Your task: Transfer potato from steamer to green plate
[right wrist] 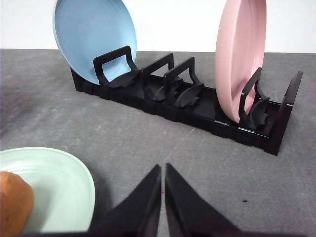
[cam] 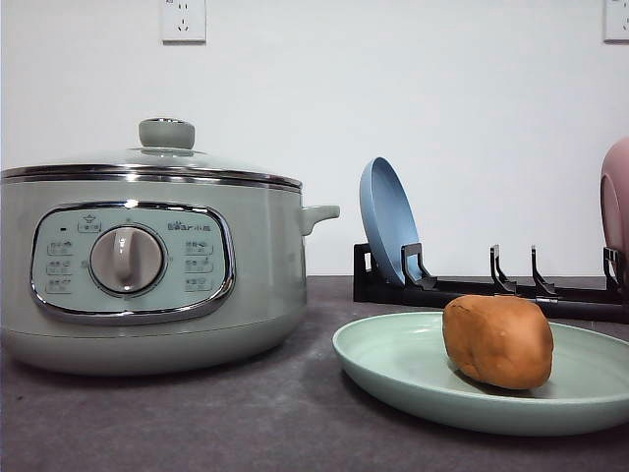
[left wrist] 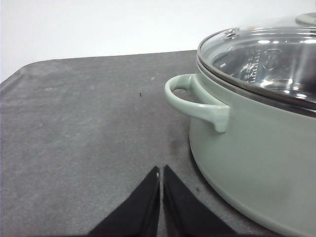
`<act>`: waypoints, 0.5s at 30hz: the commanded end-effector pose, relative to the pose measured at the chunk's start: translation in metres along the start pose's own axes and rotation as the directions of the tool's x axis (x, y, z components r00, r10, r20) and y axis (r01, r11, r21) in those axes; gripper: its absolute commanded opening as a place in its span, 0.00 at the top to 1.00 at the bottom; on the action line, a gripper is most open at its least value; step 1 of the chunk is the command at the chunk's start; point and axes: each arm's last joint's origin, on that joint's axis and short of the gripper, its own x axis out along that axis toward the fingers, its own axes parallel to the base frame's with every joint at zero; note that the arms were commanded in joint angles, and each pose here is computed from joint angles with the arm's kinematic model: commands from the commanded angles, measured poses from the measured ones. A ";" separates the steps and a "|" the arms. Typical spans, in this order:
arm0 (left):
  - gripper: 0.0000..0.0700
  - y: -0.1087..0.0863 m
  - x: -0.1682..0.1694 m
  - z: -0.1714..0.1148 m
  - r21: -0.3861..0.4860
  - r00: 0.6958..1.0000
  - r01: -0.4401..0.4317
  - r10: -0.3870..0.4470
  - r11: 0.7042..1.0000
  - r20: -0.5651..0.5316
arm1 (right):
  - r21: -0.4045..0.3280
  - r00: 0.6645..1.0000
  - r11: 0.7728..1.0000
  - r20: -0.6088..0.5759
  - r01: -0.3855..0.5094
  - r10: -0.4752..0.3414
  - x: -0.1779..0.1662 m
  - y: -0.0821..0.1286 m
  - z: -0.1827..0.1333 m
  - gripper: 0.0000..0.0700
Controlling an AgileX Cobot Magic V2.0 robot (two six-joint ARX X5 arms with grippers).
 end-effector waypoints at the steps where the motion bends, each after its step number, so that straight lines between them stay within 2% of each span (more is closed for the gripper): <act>1: 1.00 0.000 0.002 -0.007 0.003 1.000 -0.002 0.002 1.000 -0.028 | 0.004 1.000 1.000 -0.002 0.003 -0.003 0.000 0.000 -0.001 1.00; 15: 1.00 0.000 0.002 -0.007 0.003 1.000 -0.002 0.002 1.000 -0.027 | 0.004 1.000 1.000 -0.002 0.003 -0.003 0.000 0.000 -0.001 1.00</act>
